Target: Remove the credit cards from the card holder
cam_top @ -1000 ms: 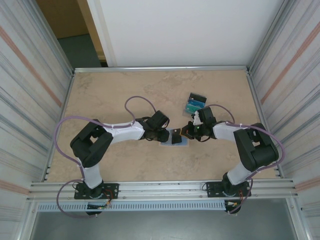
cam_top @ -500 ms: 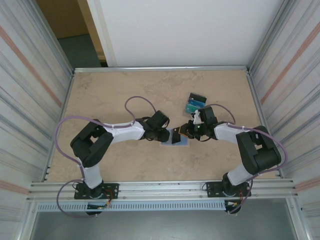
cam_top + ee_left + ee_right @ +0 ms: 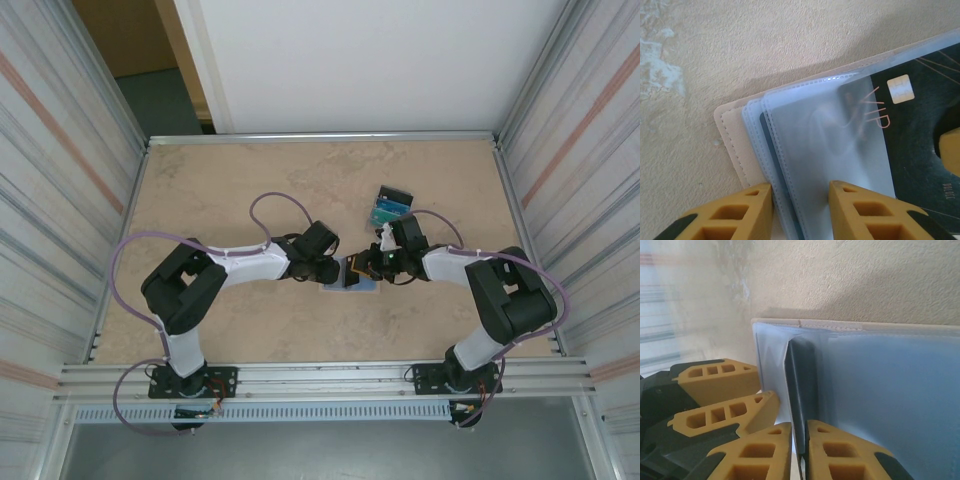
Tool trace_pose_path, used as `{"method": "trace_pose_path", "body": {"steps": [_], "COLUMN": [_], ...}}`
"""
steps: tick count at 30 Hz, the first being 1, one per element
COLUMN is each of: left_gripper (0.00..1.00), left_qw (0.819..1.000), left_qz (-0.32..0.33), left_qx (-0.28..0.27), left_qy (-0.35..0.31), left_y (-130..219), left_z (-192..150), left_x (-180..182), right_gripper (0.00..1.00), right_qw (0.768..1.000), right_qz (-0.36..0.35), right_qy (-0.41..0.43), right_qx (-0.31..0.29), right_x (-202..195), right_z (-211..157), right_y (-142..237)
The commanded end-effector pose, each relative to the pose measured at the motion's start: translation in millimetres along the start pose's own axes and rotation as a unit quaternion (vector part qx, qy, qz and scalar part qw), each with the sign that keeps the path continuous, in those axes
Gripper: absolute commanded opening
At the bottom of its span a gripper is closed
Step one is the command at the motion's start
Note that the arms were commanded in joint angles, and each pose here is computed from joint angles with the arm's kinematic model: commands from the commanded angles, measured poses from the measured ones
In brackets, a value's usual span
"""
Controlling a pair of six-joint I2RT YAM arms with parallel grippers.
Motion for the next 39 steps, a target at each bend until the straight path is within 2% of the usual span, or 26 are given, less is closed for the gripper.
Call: {"method": "trace_pose_path", "body": {"steps": [1, 6, 17, 24, 31, 37, 39], "left_gripper": [0.34, 0.34, 0.34, 0.41, 0.52, 0.71, 0.81], "left_qw": [0.999, 0.999, 0.999, 1.0, 0.999, 0.996, 0.995], "left_qz": [0.006, 0.015, 0.022, 0.017, 0.011, 0.023, 0.032], "left_qx": [0.044, 0.041, 0.029, 0.005, -0.031, -0.075, -0.087], "left_qy": [0.007, 0.01, 0.014, -0.012, -0.027, -0.033, -0.034], "left_y": [-11.6, -8.6, -3.6, 8.5, 28.3, 55.8, 65.0], "left_z": [-16.3, -17.1, -16.3, -4.5, 11.3, 22.3, 24.3], "left_x": [-0.3, 1.5, 9.2, 9.7, 5.1, 4.7, 5.6], "right_gripper": [0.07, 0.0, 0.0, 0.0, 0.0, 0.0, 0.0], "right_qw": [1.0, 0.998, 0.994, 0.986, 0.958, 0.915, 0.897], "right_qz": [-0.008, -0.052, -0.083, -0.085, -0.123, -0.159, -0.174], "right_qy": [0.003, 0.022, 0.064, 0.122, 0.208, 0.293, 0.32], "right_qx": [0.002, -0.015, -0.038, -0.078, -0.153, -0.228, -0.25], "right_x": [1.6, 2.1, 15.6, 40.4, 73.9, 98.3, 104.0], "right_z": [-0.2, -0.3, 0.4, 3.0, 14.4, 29.1, 36.1], "right_y": [-1.3, 7.4, 35.2, 69.7, 107.9, 128.5, 133.4]}}
Point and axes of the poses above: each hand's point on the last joint's axis, 136 mm out from that joint toward the fingers, its own y axis back along the fingers, its own x axis along the line the jaws close on, z = x × y, the point moved 10 cm from there along y, back along the fingers, and after that the axes turned 12 degrees about -y, right-handed, at the moved point
